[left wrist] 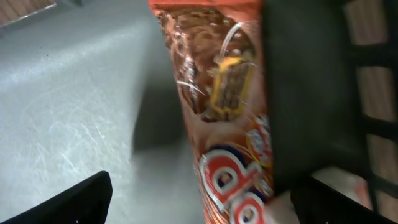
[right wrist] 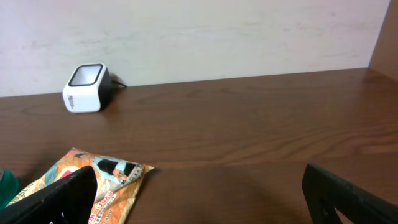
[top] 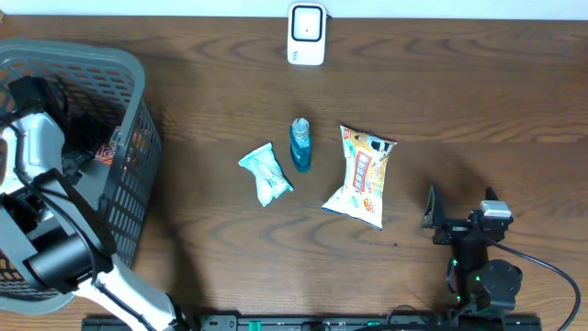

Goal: Scan the item barcode
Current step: 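Reach into the basket and grasp the red-wrapped chocolate bar with the left gripper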

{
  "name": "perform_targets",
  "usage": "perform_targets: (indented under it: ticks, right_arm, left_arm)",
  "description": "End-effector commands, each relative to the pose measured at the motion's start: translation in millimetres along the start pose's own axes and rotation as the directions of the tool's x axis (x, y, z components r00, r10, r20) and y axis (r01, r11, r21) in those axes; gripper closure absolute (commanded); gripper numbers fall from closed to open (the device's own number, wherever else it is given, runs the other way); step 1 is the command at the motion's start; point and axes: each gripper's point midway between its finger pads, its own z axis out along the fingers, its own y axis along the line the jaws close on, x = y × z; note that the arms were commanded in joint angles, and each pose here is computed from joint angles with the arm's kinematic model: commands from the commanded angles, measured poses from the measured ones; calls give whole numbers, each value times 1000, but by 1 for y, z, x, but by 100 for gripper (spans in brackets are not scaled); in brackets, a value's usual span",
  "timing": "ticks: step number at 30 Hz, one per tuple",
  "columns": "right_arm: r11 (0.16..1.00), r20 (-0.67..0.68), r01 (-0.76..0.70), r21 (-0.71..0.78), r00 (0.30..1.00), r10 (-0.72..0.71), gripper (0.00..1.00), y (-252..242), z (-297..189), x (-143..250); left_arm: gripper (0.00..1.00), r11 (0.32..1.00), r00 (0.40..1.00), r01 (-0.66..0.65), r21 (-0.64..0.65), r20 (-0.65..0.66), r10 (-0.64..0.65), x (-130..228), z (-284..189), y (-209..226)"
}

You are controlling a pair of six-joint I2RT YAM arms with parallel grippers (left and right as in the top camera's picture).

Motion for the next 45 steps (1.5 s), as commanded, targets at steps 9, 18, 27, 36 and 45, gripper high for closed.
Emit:
perform_targets:
  ticks: [9,18,27,36,45]
  right_arm:
    - [1000,-1,6,4,1000,-6,1,-1,0,1]
    - [1000,-1,6,4,1000,-6,1,-1,0,1]
    - [1000,-1,6,4,1000,-6,1,-1,0,1]
    - [1000,-1,6,4,1000,-6,1,-1,0,1]
    - [1000,-1,6,4,1000,-6,1,-1,0,1]
  left_arm:
    - [35,994,996,-51,-97,-73,44,11,43,18]
    - [93,987,986,-89,-133,-152,69,28,39,30]
    - [93,1000,996,-10,-29,89,13,-11,-72,35]
    - [93,965,910,-31,261,406,-80,-7,-237,24]
    - [93,743,844,-385,547,535,44,93,-355,-41]
